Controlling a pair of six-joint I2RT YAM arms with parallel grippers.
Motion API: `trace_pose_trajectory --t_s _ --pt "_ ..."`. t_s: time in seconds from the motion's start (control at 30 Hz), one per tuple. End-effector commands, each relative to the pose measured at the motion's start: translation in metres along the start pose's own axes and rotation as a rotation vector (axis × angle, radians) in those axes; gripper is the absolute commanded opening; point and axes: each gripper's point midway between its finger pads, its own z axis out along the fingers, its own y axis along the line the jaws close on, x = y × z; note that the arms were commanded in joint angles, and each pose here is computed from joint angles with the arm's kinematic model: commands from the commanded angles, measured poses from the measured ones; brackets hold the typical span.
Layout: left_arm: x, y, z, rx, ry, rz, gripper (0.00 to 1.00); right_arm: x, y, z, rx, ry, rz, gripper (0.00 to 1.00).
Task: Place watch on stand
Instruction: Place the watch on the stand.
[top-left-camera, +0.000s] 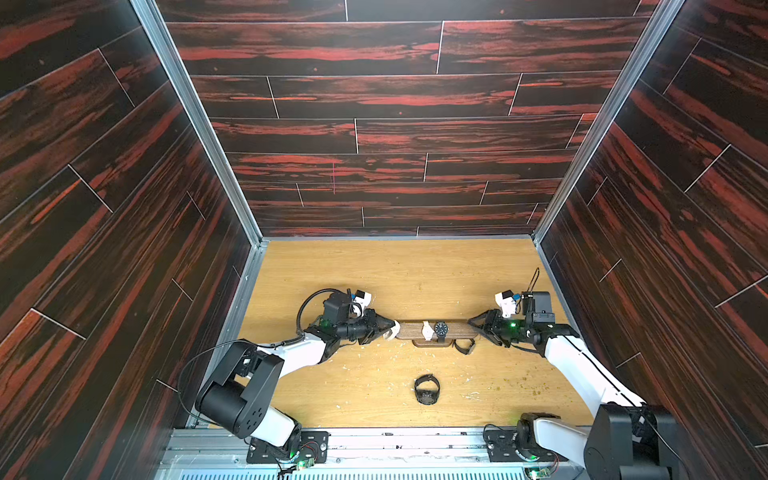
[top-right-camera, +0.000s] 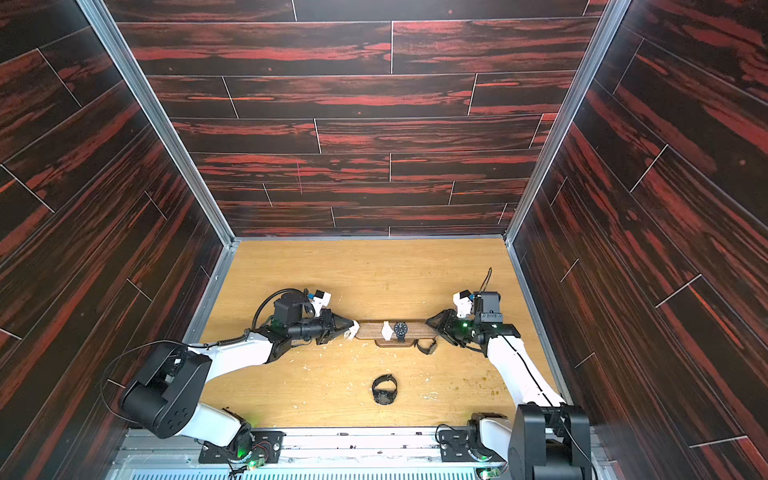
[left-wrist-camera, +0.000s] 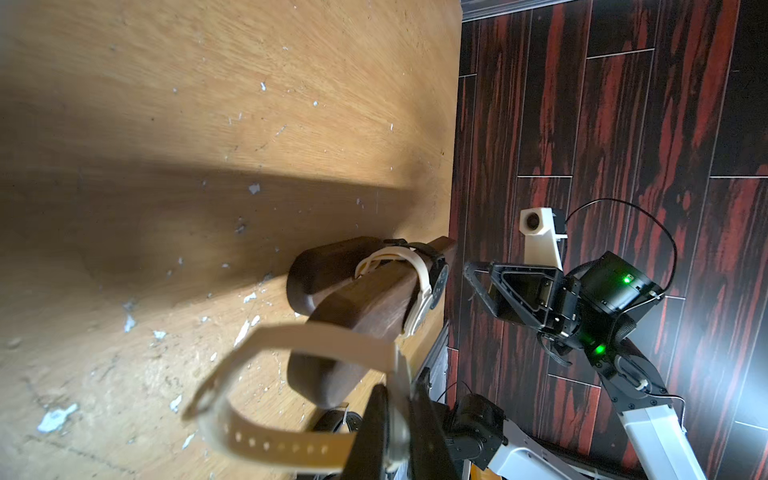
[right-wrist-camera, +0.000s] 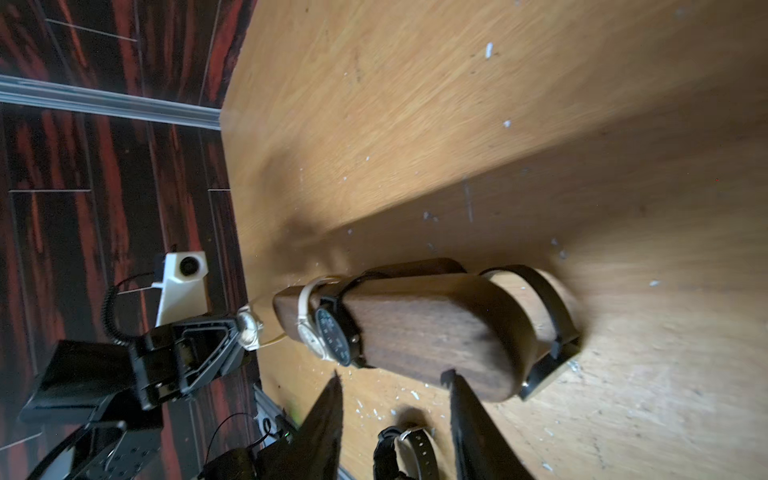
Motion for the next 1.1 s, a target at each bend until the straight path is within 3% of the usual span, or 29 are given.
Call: trace_pose_trajectory --t_s 0.0,0.63,1.07 --pt "0.000 -0.001 0.002 0.009 -0.003 0.013 0.00 -0.014 0.000 -0.001 0.025 -0.037 -0.005 0.44" --pt "-0.020 -0.015 0.020 0.049 0.009 0.029 0.00 -0.016 -0.009 0.007 0.060 -0.014 -0.003 0.45" --pt "-0.014 -0.013 0.039 0.070 0.030 0.008 0.01 -0.008 -0.014 0.014 0.048 0.020 0.012 0.47"
